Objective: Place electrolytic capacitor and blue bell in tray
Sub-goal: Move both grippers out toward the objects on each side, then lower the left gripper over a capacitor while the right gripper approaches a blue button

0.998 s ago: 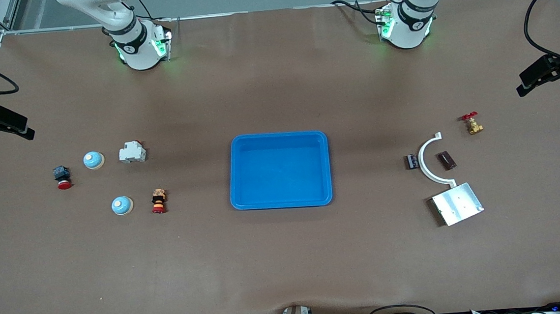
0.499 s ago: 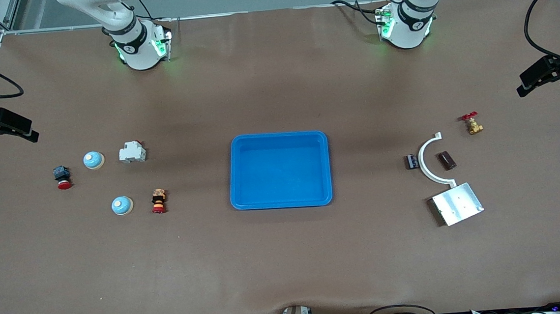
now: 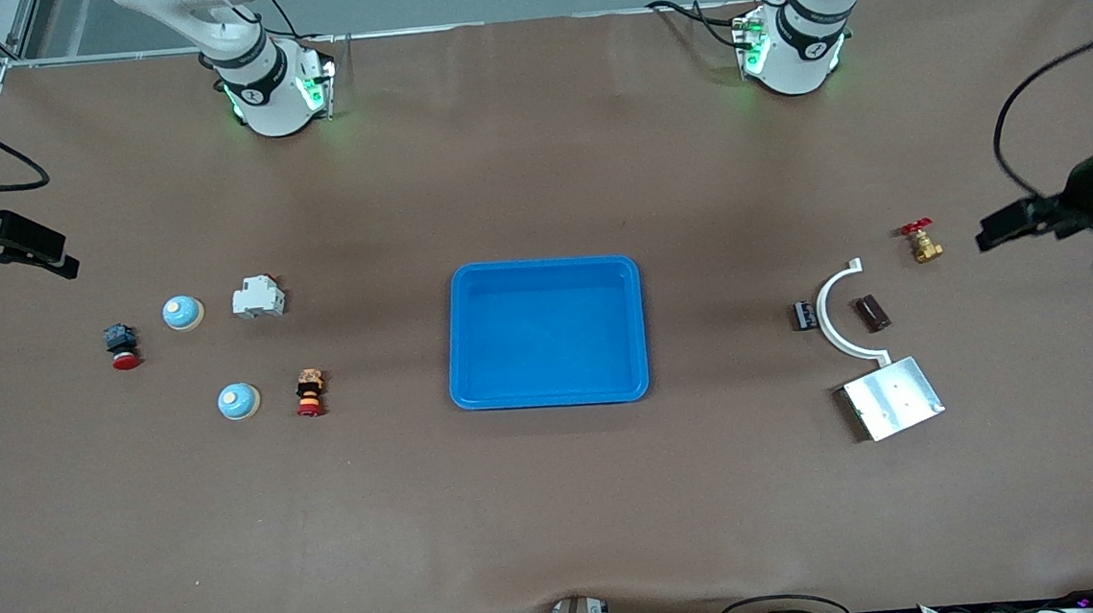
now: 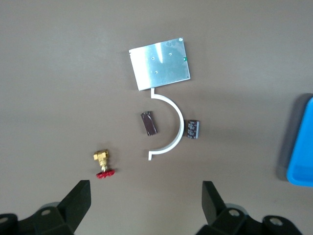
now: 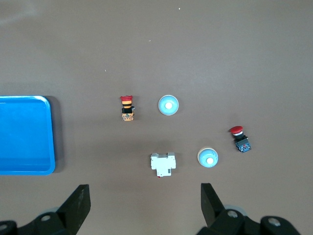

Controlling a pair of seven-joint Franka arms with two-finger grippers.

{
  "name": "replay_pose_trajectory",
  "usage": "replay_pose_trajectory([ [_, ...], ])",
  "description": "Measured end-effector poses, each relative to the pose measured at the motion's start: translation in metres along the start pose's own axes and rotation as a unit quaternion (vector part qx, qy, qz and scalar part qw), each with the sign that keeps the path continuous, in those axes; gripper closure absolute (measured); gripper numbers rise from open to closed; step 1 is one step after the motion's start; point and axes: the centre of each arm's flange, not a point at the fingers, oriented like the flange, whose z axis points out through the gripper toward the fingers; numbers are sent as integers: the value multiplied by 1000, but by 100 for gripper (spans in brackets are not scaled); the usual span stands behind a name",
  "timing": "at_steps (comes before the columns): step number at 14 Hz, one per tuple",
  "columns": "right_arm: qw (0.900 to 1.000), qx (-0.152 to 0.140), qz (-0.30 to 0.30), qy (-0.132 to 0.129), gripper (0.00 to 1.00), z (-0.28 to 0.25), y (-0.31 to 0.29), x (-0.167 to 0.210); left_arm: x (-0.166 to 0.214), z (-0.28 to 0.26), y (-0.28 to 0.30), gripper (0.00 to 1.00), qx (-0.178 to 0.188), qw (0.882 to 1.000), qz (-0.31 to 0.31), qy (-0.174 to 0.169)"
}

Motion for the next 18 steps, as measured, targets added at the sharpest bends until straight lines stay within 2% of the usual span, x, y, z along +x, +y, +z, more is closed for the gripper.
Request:
replay_pose_trajectory([
  [3,1000,0,2,-6,0,10,2,1,38,71,-8,0,0,1000,-10,-18],
  [5,1000,0,5,-9,0,33,5,5,51,104,-17,0,0,999,-46,-27],
  [9,1000,0,15,-14,0,83,16,8,65,148,-4,0,4,991,-125,-38],
  [13,999,-4,14,-33,0,130,26,0,71,181,11,0,9,982,-184,-49],
  [18,1000,-6,-1,-14,0,184,72,-29,70,230,29,0,16,973,-222,-54],
])
